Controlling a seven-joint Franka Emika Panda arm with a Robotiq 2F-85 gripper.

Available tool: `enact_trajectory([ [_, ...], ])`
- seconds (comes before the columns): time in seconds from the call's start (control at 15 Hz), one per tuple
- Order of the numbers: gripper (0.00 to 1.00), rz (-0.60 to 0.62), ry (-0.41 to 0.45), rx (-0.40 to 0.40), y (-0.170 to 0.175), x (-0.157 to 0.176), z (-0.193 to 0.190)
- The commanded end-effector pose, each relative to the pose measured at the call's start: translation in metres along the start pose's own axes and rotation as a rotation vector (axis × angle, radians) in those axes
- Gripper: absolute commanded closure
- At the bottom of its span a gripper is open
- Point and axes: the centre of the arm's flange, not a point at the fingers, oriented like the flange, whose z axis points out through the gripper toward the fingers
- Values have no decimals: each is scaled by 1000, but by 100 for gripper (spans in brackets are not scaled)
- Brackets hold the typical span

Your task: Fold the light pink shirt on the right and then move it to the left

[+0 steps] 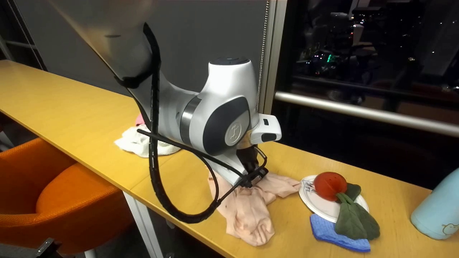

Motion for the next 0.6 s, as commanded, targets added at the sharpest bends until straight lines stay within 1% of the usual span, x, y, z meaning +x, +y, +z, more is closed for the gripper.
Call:
enact_trajectory([
  [0.0,38,20,29,31,4,16,-16],
  [0.33,2,57,56,66,-12,38,-29],
  [0.4,0,59,62,77,-20,43,-31],
  [0.53,0,56,69,100,-39,48,-35],
])
